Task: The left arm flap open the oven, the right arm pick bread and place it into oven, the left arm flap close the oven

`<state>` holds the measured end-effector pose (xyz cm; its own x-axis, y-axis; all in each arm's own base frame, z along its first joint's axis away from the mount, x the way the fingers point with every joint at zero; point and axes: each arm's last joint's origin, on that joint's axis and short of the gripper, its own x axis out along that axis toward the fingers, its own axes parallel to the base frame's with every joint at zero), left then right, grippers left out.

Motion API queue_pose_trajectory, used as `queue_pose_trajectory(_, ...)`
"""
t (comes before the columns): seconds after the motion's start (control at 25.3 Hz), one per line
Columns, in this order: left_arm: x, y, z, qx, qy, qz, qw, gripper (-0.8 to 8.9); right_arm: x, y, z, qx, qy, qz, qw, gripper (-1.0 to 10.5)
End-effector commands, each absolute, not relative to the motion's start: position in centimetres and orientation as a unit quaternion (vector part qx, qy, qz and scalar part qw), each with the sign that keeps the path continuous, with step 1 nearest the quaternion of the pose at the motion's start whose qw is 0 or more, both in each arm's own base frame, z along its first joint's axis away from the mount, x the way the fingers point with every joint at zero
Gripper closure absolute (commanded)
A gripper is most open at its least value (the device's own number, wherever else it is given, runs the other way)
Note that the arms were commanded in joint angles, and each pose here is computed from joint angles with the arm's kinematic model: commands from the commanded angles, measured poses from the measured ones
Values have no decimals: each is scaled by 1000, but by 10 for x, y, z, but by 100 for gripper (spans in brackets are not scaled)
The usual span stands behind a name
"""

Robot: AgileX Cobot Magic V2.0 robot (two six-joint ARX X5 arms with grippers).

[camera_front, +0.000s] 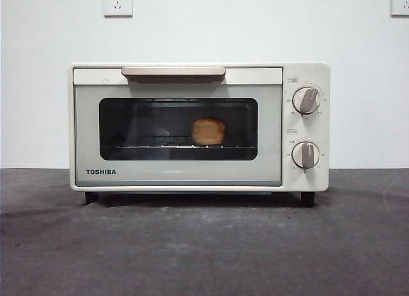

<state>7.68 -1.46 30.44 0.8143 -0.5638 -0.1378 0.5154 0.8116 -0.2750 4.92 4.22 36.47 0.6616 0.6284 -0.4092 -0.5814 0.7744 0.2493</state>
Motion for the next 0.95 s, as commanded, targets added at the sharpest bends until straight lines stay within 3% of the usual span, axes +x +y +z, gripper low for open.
queue_pose_trajectory(0.04, 76, -15, 309, -103, 94, -287, 948, 804, 48, 42, 370, 48, 230, 339, 911, 931)
queue_pose_trajectory(0.24, 76, -15, 305, -100, 86, -288, 949, 804, 48, 42, 370, 48, 230, 339, 911, 931)
queue_pose_trajectory(0.4, 75, -14, 281, -84, 33, -284, 955, 803, 48, 42, 370, 48, 230, 339, 911, 931)
queue_pose_trajectory(0.59, 84, -10, 225, -83, -37, -208, 974, 803, 48, 42, 370, 48, 230, 340, 911, 931)
queue_pose_trajectory(0.95, 97, 1, 167, -96, 0, -18, 995, 803, 48, 42, 370, 48, 230, 339, 911, 931)
